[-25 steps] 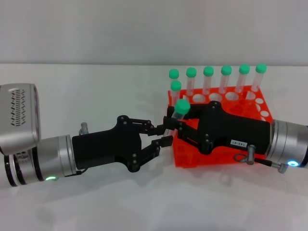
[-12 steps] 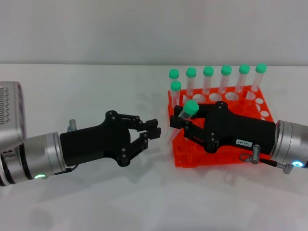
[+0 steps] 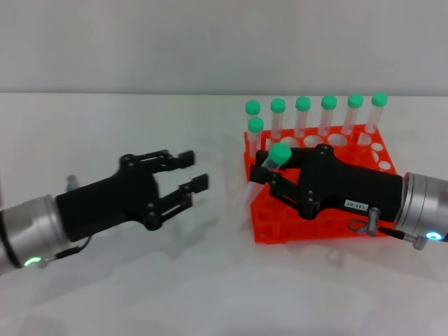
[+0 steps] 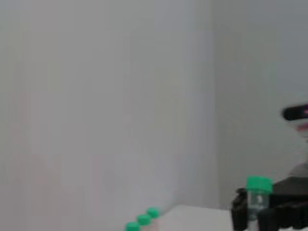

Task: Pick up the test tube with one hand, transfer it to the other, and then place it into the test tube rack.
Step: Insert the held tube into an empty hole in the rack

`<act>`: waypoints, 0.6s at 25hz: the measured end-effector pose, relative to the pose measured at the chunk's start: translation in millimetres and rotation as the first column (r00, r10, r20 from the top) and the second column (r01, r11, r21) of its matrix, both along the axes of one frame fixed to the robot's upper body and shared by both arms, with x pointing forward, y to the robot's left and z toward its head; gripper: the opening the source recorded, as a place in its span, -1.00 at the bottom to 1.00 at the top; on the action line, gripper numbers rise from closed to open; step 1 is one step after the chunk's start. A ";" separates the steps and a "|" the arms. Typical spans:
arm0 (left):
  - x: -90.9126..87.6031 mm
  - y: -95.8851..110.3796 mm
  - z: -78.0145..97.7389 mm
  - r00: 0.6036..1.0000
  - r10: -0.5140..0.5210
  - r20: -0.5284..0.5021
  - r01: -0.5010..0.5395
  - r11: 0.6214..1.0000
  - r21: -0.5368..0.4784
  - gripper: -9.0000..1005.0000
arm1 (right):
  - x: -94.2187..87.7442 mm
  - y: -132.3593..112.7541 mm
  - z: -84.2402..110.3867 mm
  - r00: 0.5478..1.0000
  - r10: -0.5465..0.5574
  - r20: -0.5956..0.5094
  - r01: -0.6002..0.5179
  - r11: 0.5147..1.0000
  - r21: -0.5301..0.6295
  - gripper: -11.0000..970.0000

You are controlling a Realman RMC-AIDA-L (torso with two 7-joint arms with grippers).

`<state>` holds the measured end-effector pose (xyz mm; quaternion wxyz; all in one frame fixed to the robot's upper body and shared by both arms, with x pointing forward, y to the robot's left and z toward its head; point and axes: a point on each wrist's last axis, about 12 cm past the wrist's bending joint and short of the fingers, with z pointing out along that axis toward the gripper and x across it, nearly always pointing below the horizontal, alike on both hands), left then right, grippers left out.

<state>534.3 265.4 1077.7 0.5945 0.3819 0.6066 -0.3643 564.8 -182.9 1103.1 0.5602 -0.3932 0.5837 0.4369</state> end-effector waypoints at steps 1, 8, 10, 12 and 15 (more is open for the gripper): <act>-3.5 5.7 -2.1 1.000 0.028 -0.009 -0.028 1.000 -0.009 -0.44 | 0.4 -0.8 0.1 1.000 -0.005 0.002 0.005 1.000 0.000 -0.56; -43.0 41.0 -25.1 0.972 0.226 -0.064 -0.230 0.971 -0.064 0.34 | 8.3 -7.8 1.3 0.997 -0.069 0.033 0.070 0.997 -0.014 -0.56; -56.8 50.7 -31.4 0.953 0.295 -0.069 -0.300 0.950 -0.085 0.41 | 12.3 -9.6 1.3 0.994 -0.097 0.042 0.098 0.995 -0.025 -0.56; -69.0 56.5 -37.4 0.934 0.352 -0.067 -0.357 0.928 -0.103 0.49 | 16.5 -10.6 1.0 0.991 -0.123 0.054 0.125 0.991 -0.043 -0.56; -85.9 63.0 -45.7 0.896 0.440 -0.058 -0.444 0.887 -0.128 0.61 | 22.7 -12.5 0.8 0.984 -0.161 0.075 0.166 0.984 -0.071 -0.56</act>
